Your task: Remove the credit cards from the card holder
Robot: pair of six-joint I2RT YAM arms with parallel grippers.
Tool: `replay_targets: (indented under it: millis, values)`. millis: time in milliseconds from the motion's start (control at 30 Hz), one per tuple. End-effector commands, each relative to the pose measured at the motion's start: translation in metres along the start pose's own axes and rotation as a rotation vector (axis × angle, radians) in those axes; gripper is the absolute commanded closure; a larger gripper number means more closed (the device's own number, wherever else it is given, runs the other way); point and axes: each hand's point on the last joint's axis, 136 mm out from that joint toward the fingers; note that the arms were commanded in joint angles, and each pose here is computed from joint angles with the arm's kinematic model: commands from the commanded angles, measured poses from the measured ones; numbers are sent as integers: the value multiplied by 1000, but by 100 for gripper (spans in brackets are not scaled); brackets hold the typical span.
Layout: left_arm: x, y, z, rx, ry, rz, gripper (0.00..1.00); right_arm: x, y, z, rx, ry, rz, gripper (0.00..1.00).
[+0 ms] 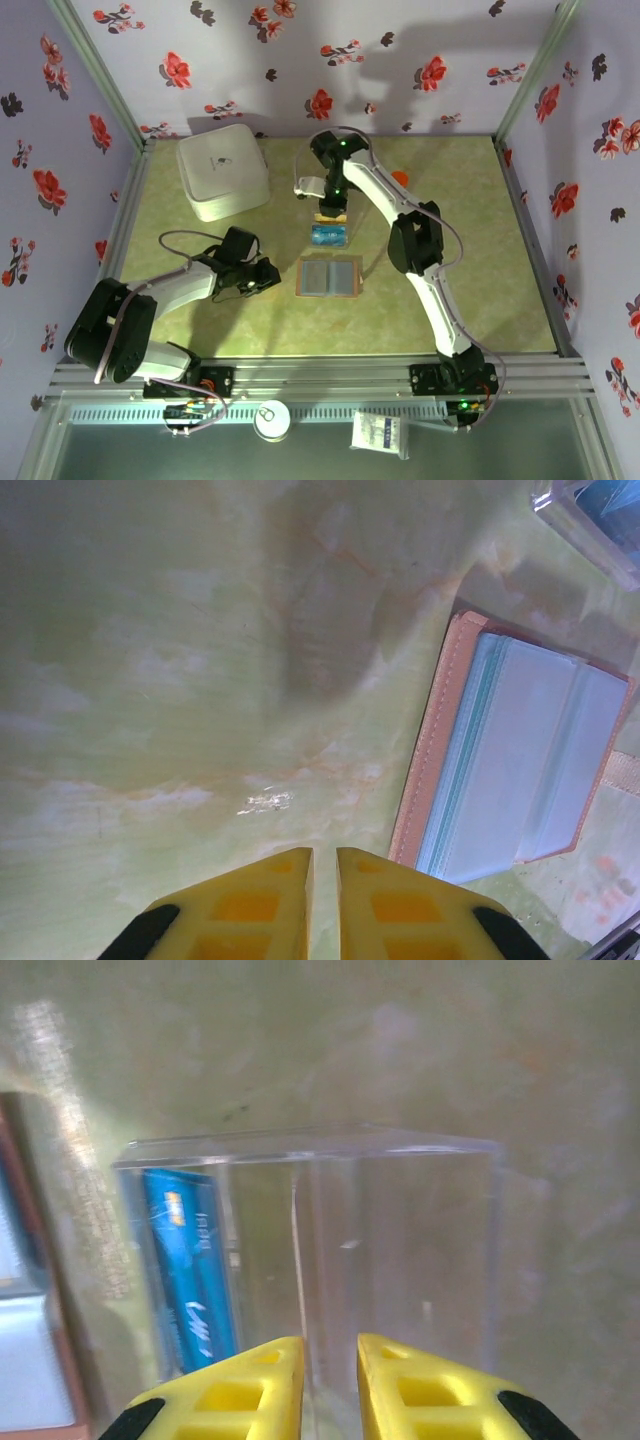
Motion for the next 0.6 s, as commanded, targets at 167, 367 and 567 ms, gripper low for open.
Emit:
replay_targets:
  millis: [167, 367, 567]
  values:
    - [-1, -4, 6, 15, -4, -6, 87, -34, -27, 0, 46, -15, -173, 82]
    - [1, -4, 6, 15, 1, -8, 87, -16, -22, -3, 48, 0, -145, 85]
    - [2, -4, 5, 16, 6, -9, 87, 3, -12, -8, 55, 28, -107, 85]
Point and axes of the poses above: each hand's point on the last joint's axis, 136 mm out from that joint toward the fingers, its own x axis out along the fingers, its own y axis along the line the jaws close on, z = x × y, and after that the axes turned 3 degrees about x, right-handed
